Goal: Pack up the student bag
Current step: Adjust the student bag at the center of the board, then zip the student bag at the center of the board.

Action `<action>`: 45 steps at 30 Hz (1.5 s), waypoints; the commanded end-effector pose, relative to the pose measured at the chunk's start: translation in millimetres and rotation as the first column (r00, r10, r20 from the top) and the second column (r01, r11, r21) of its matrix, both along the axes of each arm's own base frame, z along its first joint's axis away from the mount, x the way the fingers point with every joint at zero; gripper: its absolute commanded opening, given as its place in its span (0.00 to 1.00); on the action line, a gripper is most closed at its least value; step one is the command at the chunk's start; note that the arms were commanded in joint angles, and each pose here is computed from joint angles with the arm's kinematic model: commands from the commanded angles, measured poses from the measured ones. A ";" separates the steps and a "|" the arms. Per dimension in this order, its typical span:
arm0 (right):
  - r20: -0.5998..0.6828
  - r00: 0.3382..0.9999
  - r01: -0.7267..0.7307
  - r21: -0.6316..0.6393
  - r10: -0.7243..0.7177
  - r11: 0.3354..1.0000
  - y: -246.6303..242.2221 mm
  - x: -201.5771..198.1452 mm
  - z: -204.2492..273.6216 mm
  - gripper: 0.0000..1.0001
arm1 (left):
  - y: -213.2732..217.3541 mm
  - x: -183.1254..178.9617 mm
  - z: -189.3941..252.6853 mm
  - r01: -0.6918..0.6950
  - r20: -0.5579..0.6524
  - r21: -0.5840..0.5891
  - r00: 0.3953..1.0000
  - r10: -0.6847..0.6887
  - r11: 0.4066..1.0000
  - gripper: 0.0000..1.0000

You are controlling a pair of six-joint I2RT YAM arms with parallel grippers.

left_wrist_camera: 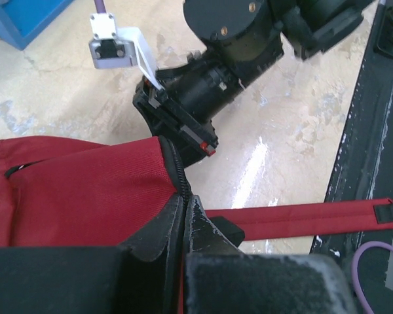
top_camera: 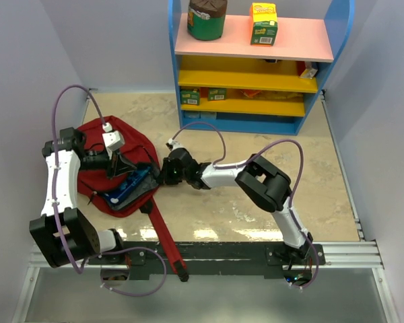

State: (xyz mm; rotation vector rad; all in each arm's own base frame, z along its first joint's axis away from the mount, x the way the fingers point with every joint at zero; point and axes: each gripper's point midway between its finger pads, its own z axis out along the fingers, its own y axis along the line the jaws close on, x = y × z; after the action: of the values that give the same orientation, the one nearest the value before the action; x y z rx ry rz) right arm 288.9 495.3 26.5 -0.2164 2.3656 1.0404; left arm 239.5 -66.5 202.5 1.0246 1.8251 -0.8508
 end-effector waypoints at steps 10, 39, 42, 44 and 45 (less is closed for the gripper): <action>0.170 0.973 0.190 -0.216 -0.154 0.958 -171.1 63.5 79.4 0.00 | -117.8 -2.6 2.7 0.306 0.017 -0.021 0.952 -0.306 0.952 0.07; 0.497 0.829 -0.229 -0.120 0.258 0.966 -124.9 -96.1 188.9 0.70 | -63.7 5.6 30.0 0.268 0.028 0.068 0.962 -0.270 0.961 0.61; 0.489 0.805 -0.299 -0.153 0.336 0.942 -104.9 -106.2 172.2 0.70 | -58.1 -1.6 18.0 0.282 0.048 0.128 0.956 -0.290 0.951 0.56; 0.465 0.789 -0.367 -0.167 0.401 0.915 -88.1 -115.3 161.2 0.70 | -57.1 -5.0 14.4 0.293 0.065 0.145 0.950 -0.305 0.945 0.54; 0.462 0.783 -0.382 -0.170 0.416 0.908 -83.3 -117.2 159.4 0.70 | -56.0 -7.7 14.8 0.294 0.079 0.160 0.948 -0.309 0.942 0.53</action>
State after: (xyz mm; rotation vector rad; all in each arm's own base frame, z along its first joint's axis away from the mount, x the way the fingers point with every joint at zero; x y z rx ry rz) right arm 181.1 382.4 176.2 -0.8132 2.0124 0.8548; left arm 243.5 -125.6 214.7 1.3518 1.7700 -0.9065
